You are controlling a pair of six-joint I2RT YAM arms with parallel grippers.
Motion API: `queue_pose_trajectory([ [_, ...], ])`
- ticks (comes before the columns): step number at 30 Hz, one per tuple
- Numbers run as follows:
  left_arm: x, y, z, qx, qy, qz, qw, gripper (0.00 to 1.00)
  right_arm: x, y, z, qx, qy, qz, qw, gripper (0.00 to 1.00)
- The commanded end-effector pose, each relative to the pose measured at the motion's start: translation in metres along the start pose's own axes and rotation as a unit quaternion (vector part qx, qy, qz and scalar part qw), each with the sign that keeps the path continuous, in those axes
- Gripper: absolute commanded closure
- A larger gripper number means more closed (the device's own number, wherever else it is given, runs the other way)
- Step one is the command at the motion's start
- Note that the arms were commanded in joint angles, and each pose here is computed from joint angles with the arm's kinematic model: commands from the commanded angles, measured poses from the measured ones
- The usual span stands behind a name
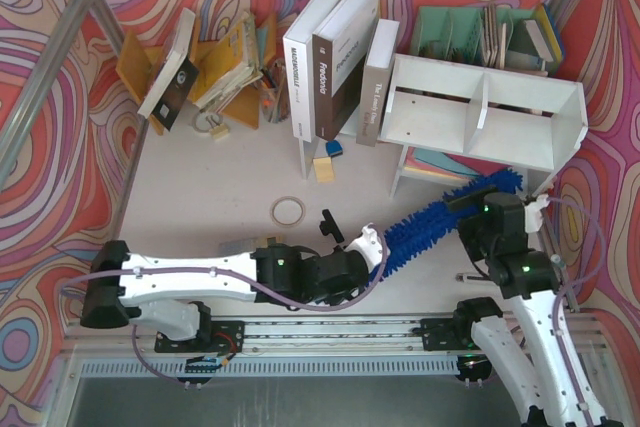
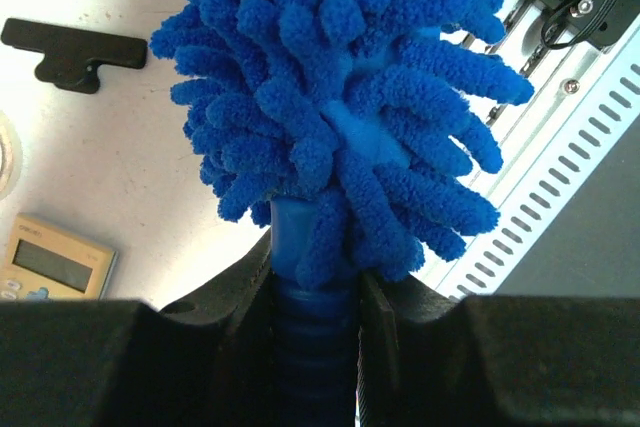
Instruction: Dust the bookshelf with a duster
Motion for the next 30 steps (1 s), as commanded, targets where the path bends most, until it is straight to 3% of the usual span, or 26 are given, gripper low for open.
queue_pose_trajectory([
  [1, -0.006, 0.017, 0.010, -0.015, 0.021, -0.029, 0.999, 1.00, -0.036, 0.030, 0.015, -0.003, 0.068, -0.054, 0.996, 0.09],
  [6, 0.002, 0.030, 0.011, -0.019, 0.025, -0.028, 0.999, 1.00, -0.077, 0.071, 0.046, -0.041, 0.131, -0.109, 0.984, 0.05],
  [13, -0.024, 0.057, 0.002, -0.026, 0.039, -0.104, 0.993, 1.00, -0.120, 0.118, 0.088, -0.111, 0.198, -0.188, 0.956, 0.02],
  [22, -0.056, 0.099, 0.028, -0.091, 0.075, -0.191, 0.974, 1.00, -0.146, 0.142, 0.105, -0.117, 0.207, -0.226, 0.945, 0.01],
  [30, -0.056, 0.122, 0.040, -0.071, 0.107, -0.216, 0.968, 1.00, -0.160, 0.152, 0.107, -0.100, 0.211, -0.251, 0.940, 0.01],
])
Point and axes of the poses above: each gripper's point midway between its finger pads, its own y axis back along the fingers, its own z axis along the line the jaws close on, x = y × z, the point moved 3 cm from there along y, back along the fingers, and after that the axes turned 15 degrees about y, right-handed, at the moved point
